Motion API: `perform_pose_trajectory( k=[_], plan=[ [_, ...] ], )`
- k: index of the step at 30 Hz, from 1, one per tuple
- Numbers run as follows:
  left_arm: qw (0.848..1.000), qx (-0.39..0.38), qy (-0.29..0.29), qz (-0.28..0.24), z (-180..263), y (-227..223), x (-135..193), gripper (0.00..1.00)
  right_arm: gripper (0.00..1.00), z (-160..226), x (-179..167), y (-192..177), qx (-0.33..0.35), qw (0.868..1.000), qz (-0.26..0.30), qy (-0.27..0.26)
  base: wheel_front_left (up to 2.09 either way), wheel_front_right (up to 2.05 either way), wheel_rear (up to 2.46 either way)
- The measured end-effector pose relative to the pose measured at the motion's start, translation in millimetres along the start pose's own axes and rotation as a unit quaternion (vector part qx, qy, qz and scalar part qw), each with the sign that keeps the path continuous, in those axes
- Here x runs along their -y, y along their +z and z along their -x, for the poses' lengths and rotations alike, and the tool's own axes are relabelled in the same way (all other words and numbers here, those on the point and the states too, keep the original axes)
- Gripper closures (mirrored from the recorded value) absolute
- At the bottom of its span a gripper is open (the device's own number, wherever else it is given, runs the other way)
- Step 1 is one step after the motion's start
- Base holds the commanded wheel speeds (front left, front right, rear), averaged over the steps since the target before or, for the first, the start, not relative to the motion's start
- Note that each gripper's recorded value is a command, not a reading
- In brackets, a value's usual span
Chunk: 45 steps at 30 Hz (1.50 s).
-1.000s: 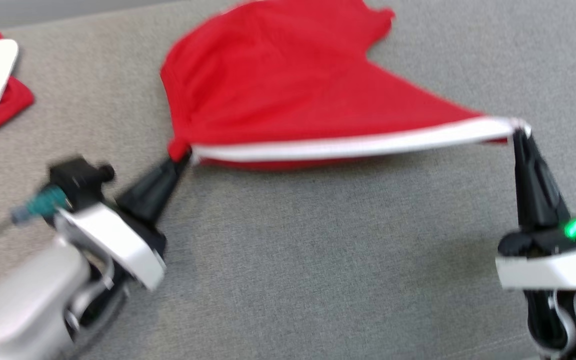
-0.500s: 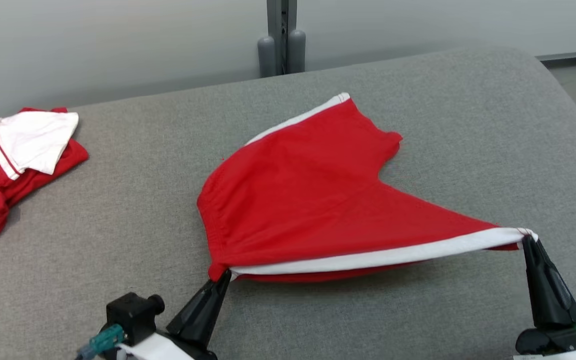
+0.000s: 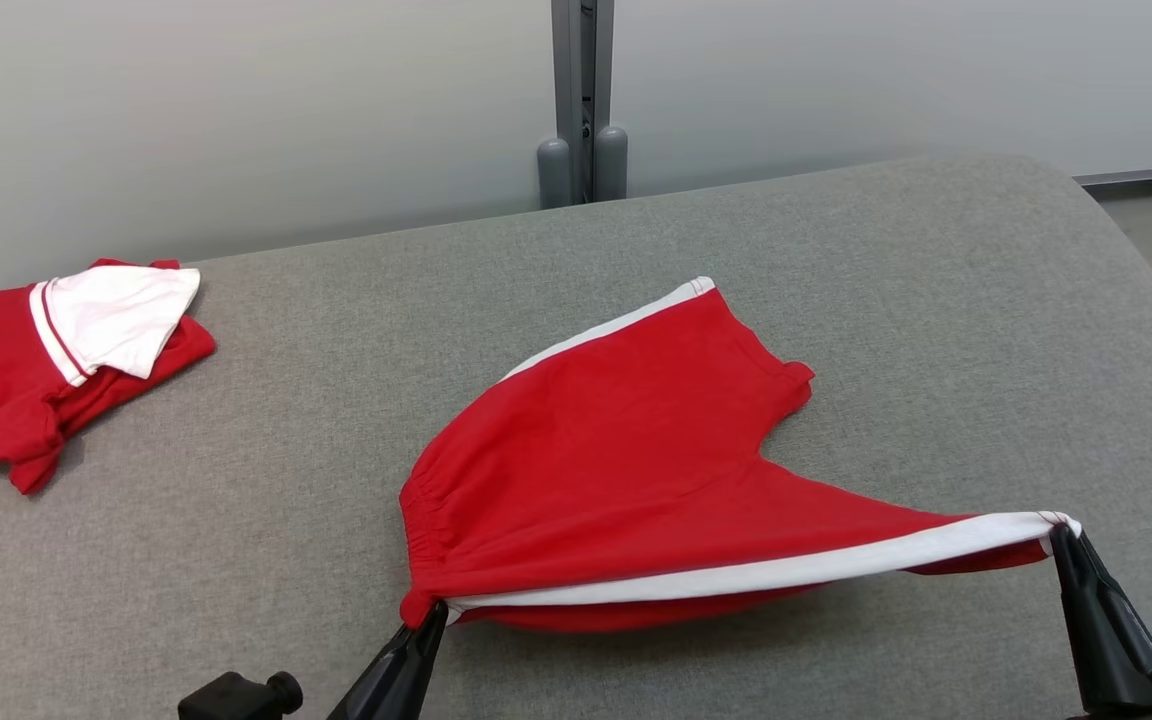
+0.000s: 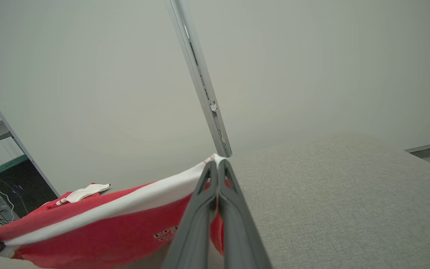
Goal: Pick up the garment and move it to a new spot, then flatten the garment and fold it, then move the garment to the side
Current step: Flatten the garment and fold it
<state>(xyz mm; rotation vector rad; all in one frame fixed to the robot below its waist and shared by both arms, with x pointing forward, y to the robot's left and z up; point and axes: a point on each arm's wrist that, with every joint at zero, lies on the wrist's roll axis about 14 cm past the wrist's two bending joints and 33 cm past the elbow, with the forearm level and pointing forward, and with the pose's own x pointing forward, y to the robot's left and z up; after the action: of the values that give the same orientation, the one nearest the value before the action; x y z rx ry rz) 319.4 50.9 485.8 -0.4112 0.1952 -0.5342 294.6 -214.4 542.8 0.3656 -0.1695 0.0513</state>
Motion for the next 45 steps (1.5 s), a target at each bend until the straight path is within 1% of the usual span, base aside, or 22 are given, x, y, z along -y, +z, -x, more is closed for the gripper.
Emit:
perform_pose_trajectory(
  k=[5, 10, 16, 21, 22, 27, 31, 35, 40, 45],
  plan=[
    [1.000, -0.006, 0.003, 0.023, -1.5, -5.6, 1.2, 1.00, 1.00, -2.2, 9.5, -9.9, -0.016, 1.000, 0.003, -0.013, 0.00, 0.00, 0.00],
    [0.998, -0.020, 0.009, 0.056, -7.9, -16.0, -0.3, 1.00, 1.00, -18.4, 18.8, -16.8, -0.024, 0.999, 0.009, -0.019, 0.00, 0.00, 0.00],
    [0.997, -0.026, 0.007, 0.069, -28.3, -15.8, -3.0, 1.00, 1.00, -53.0, 19.7, -29.3, -0.040, 0.999, 0.024, 0.003, 0.00, 0.00, 0.00],
    [0.998, -0.018, 0.014, 0.062, -52.2, -4.3, -14.3, 1.00, 1.00, -94.1, 10.4, -39.1, -0.056, 0.997, 0.034, 0.043, 0.00, 0.00, 0.00],
    [0.997, -0.025, 0.021, 0.065, -61.7, -4.6, -20.7, 1.00, 1.00, -111.4, 7.2, -44.7, -0.069, 0.995, 0.043, 0.059, 0.00, 0.00, 0.00],
    [0.996, -0.044, 0.047, 0.059, -83.9, -6.2, -45.0, 1.00, 1.00, -154.9, -3.6, -65.1, -0.110, 0.986, 0.070, 0.100, 0.00, 0.00, 0.00],
    [0.994, -0.058, 0.064, 0.071, -96.1, -12.3, -59.4, 1.00, 1.00, -186.6, -11.9, -84.0, -0.140, 0.980, 0.079, 0.121, 0.00, 0.00, 0.00],
    [0.991, -0.068, 0.079, 0.078, -101.6, -18.1, -71.2, 1.00, 1.00, -209.2, -13.0, -107.1, -0.173, 0.972, 0.089, 0.129, 0.00, 0.00, 0.00],
    [0.988, -0.072, 0.099, 0.092, -104.2, -22.0, -82.4, 1.00, 1.00, -232.8, -19.3, -127.5, -0.195, 0.967, 0.095, 0.137, 0.00, 0.00, 0.00],
    [0.985, -0.072, 0.116, 0.108, -106.2, -23.0, -91.3, 1.00, 1.00, -246.7, -25.3, -147.5, -0.223, 0.958, 0.106, 0.146, 0.00, 0.00, 0.00]
  ],
)
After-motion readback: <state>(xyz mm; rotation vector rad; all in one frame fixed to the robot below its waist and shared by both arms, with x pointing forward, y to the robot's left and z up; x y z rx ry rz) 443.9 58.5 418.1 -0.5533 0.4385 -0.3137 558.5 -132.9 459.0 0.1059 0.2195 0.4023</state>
